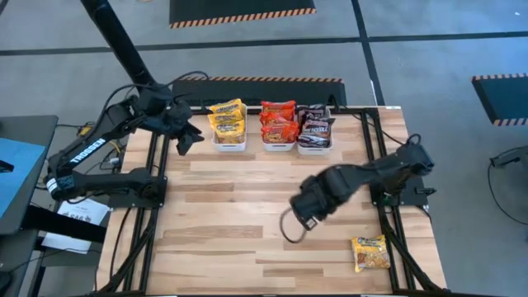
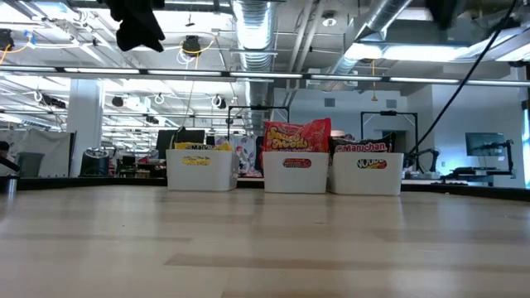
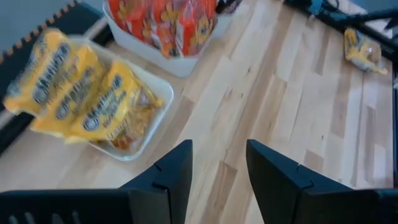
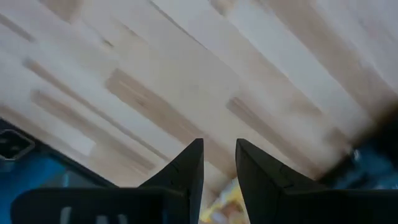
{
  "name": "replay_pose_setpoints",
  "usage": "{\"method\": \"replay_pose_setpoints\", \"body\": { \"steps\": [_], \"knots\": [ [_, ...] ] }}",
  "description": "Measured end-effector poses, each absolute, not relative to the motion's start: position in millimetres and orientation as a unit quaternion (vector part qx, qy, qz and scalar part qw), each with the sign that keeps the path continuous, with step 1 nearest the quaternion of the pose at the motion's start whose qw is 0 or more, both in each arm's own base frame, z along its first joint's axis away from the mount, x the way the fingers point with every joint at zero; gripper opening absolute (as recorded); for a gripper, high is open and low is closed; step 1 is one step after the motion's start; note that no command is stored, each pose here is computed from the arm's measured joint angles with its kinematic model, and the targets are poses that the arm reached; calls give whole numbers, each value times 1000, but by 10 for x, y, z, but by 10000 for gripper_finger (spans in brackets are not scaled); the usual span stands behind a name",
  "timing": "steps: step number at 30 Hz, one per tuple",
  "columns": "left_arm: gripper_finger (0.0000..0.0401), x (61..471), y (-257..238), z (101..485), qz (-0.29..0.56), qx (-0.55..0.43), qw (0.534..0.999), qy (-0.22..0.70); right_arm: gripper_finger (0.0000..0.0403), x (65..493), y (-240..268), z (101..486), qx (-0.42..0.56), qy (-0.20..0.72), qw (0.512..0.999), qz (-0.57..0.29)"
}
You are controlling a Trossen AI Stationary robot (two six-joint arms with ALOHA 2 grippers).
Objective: Sort Maruchan noodles
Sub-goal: Put the yellow noodle pack into the left white bin
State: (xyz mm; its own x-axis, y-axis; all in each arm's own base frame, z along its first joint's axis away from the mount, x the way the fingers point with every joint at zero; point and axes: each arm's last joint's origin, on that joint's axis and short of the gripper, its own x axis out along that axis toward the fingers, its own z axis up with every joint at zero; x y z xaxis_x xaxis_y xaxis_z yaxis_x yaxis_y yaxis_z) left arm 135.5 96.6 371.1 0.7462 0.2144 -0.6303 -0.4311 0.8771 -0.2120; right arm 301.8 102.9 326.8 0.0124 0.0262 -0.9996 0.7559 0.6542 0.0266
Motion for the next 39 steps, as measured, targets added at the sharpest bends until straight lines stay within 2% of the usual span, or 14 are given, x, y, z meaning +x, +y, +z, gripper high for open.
{"method": "replay_pose_setpoints", "body": {
  "steps": [8,19,31,39],
  "knots": [
    [137,1378,963,3655,167,-179,916,318,117,2569,1471,3182,348,628,607,-342],
    [137,1400,977,3685,180,-208,916,293,121,1895,1964,2889,426,602,595,-320],
    [137,1400,976,3684,196,-256,903,284,215,1269,2309,2494,404,646,564,-318],
    [137,1399,976,3684,205,-284,894,278,228,1060,2378,2117,418,645,554,-320]
  ]
}}
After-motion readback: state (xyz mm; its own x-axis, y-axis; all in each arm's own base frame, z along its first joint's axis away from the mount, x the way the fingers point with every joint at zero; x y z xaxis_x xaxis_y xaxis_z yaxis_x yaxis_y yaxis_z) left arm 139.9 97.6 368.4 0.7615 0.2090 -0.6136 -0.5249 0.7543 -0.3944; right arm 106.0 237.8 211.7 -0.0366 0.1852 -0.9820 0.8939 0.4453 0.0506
